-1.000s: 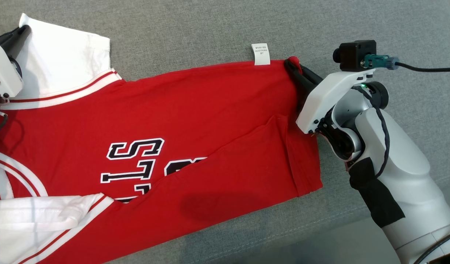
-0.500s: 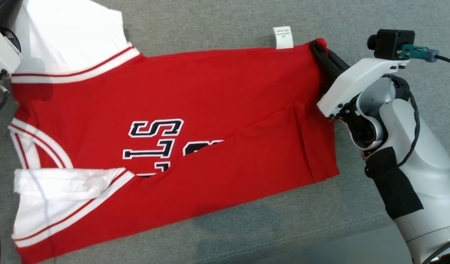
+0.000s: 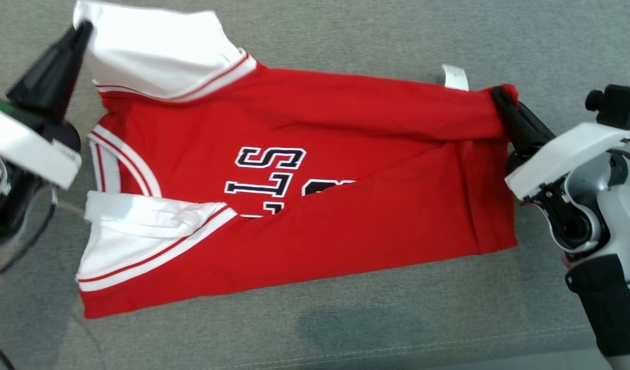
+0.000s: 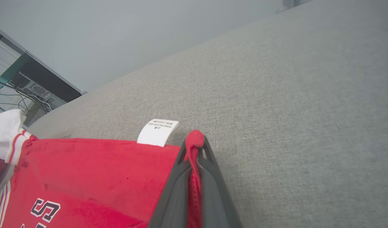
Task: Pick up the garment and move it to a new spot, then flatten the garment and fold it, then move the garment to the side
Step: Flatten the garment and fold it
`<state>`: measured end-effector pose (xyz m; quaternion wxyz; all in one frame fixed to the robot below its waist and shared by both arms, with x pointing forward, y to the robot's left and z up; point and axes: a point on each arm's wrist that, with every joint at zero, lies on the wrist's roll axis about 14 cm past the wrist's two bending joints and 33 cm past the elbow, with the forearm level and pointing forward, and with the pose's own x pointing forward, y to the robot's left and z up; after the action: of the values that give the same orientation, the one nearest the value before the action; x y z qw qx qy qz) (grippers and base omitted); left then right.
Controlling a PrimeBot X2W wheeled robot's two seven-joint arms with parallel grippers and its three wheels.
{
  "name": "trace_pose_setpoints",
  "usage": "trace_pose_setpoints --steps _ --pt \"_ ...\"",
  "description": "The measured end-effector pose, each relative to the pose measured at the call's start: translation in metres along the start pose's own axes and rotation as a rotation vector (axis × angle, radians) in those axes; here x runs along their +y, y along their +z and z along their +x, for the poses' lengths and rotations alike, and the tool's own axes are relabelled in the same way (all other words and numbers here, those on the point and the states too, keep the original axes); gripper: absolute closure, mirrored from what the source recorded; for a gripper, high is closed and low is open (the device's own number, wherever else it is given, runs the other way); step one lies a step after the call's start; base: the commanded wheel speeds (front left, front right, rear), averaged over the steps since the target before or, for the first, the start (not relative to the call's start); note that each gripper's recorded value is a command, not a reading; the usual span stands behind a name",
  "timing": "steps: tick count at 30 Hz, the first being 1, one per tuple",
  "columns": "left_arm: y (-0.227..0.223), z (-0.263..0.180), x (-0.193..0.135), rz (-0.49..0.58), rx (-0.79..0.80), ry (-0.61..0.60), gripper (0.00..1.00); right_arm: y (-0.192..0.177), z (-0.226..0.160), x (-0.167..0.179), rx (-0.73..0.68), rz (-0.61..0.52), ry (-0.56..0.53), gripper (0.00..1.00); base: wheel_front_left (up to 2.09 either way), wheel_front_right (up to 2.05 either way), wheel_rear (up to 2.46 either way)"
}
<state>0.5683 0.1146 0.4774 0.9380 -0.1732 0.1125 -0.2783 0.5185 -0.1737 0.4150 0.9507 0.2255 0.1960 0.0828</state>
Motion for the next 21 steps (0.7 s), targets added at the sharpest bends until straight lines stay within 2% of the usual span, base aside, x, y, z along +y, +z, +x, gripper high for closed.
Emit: trace_pose_setpoints --steps 5,10,16,21 --pt "-0.012 -0.045 -0.01 -0.015 -0.004 0.038 1.0 -0.01 -0.007 0.009 0.029 0.013 0.037 1.0 0.0 0.0 0.0" --pt "-0.03 -0.083 -0.035 -0.086 0.021 0.072 1.0 -0.02 -0.021 0.011 0.05 0.022 0.046 1.0 0.0 0.0 0.0" --pt "-0.034 -0.116 -0.042 -0.153 -0.01 0.164 1.0 -0.018 -0.036 0.019 0.016 0.037 0.071 1.0 0.0 0.0 0.0" --pt "-0.053 -0.137 -0.041 -0.237 0.003 0.228 1.0 -0.033 -0.053 0.019 0.031 0.039 0.075 1.0 0.0 0.0 0.0"
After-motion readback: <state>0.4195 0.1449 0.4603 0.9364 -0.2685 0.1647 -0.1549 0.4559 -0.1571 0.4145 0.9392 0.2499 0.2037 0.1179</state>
